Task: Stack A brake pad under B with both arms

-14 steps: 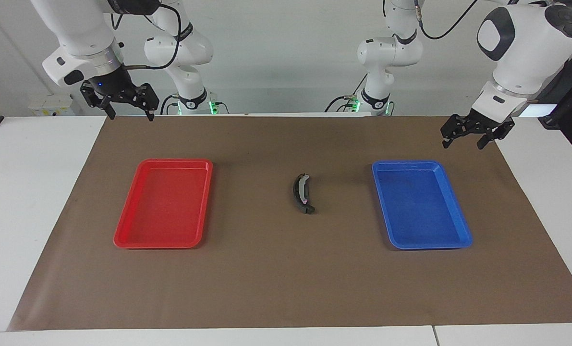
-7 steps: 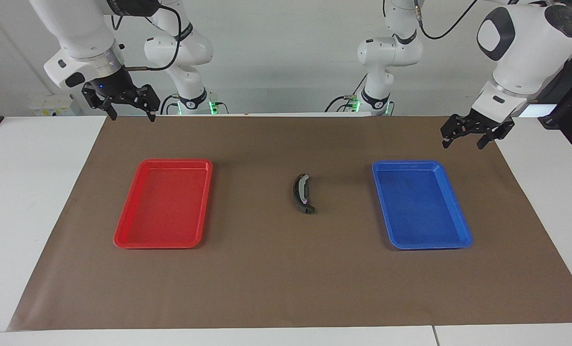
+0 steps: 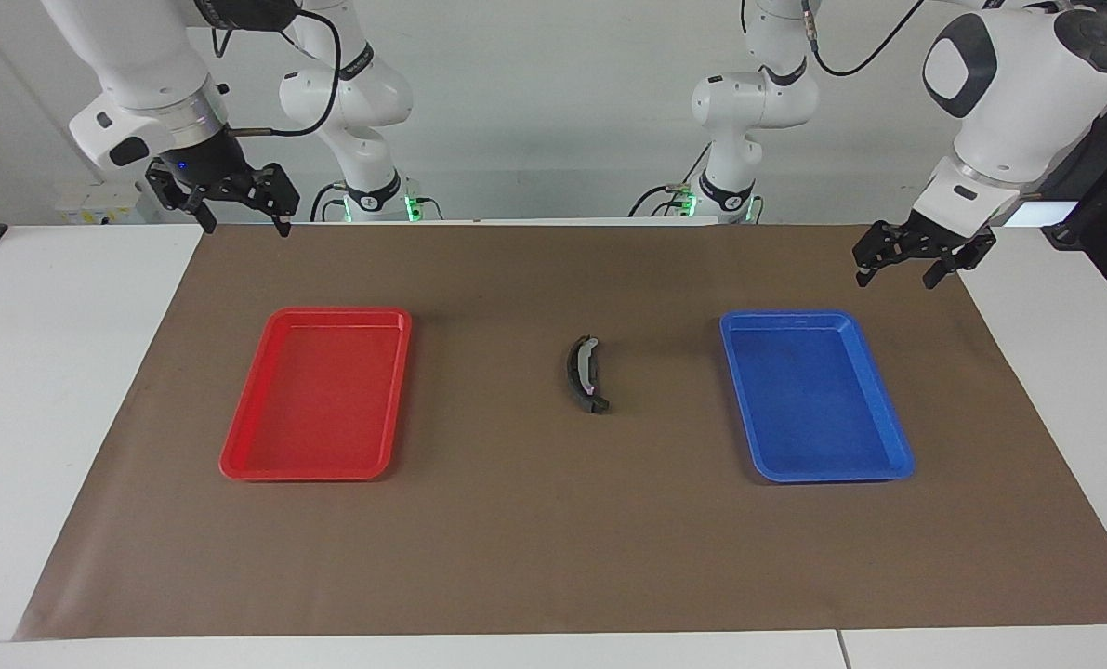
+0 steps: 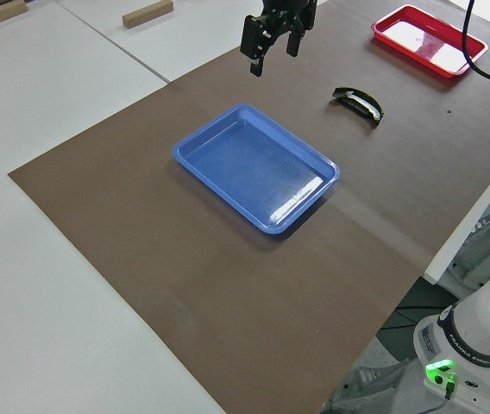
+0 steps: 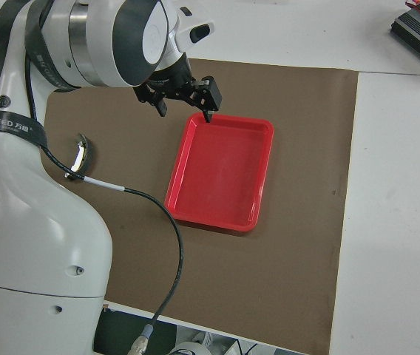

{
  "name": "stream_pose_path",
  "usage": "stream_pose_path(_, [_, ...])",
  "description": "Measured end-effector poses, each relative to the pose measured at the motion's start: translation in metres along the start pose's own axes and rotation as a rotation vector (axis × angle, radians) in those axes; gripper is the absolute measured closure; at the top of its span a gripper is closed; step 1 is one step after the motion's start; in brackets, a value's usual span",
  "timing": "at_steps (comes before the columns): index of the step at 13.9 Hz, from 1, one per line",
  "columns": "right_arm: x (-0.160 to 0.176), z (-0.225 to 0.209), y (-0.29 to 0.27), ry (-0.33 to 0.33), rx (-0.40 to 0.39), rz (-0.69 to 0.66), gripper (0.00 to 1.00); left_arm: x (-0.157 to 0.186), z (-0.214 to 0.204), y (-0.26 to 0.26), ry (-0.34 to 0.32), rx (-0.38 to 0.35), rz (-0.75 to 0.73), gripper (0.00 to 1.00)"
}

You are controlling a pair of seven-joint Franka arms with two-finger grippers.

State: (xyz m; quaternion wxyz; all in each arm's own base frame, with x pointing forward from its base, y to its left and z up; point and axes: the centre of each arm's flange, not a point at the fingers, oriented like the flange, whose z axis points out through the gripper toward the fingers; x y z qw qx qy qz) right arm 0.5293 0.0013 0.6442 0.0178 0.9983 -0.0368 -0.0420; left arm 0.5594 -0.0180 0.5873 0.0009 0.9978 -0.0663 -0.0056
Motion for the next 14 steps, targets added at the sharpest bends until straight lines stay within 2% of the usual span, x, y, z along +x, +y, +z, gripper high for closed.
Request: stream_pose_path(14, [0.0005, -0.0001, -0.0008, 0.003, 0.001, -0.005, 0.0, 0.0, 0.0, 0.0, 0.0, 0.0, 0.0, 0.0])
